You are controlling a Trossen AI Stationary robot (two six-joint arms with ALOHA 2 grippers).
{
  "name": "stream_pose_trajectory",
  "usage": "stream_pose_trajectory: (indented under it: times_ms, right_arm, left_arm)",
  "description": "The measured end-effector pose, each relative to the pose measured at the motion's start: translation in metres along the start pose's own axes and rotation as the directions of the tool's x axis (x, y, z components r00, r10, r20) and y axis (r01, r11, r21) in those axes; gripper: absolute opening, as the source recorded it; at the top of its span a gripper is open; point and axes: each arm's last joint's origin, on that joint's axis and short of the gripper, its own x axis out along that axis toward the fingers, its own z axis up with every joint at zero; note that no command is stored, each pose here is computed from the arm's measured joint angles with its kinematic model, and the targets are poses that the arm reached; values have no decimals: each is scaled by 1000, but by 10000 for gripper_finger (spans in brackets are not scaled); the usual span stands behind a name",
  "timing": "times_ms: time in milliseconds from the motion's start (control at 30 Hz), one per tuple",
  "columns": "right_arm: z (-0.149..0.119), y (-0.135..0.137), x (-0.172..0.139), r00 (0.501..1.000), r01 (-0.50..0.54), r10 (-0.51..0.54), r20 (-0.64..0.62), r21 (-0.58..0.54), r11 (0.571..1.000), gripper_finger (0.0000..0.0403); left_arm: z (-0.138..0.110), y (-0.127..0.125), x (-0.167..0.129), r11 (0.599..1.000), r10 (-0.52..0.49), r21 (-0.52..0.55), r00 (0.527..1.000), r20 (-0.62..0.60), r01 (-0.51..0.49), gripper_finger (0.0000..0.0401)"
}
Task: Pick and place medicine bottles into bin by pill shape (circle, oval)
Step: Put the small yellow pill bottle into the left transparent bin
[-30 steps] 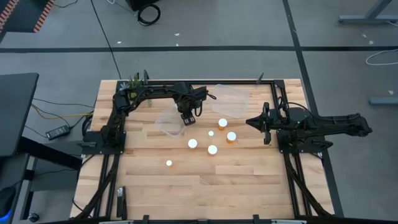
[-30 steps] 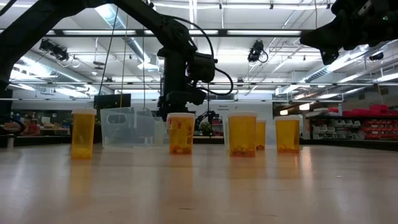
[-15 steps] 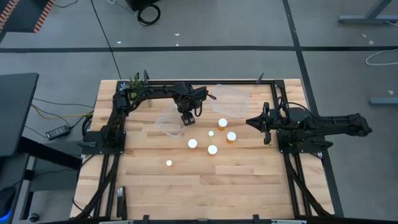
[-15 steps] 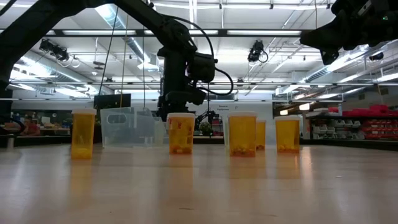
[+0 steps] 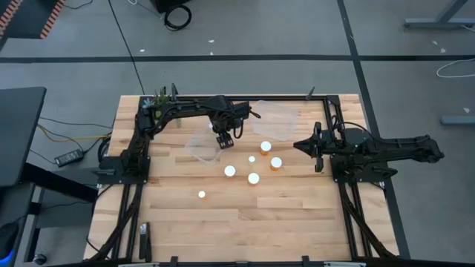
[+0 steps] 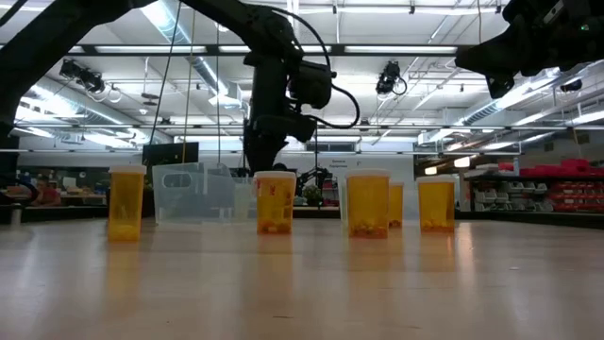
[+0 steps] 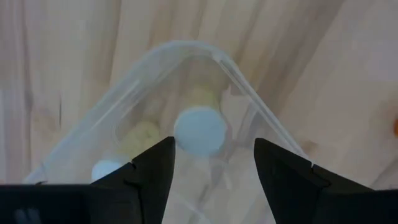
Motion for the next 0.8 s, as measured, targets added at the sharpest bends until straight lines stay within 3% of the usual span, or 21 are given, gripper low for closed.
stream_pose_trajectory:
  times_ms: [367, 800]
  right_arm:
    - [0, 0, 0, 1000, 0, 0, 0, 0, 1000, 37]
    - [0, 0, 0, 1000, 0, 0, 1, 0, 1000, 37]
  left_arm:
    - [2, -7, -24, 999, 37, 21, 999, 1, -37, 229]
    - [8, -48, -41, 993, -19, 116, 996, 89, 9, 212]
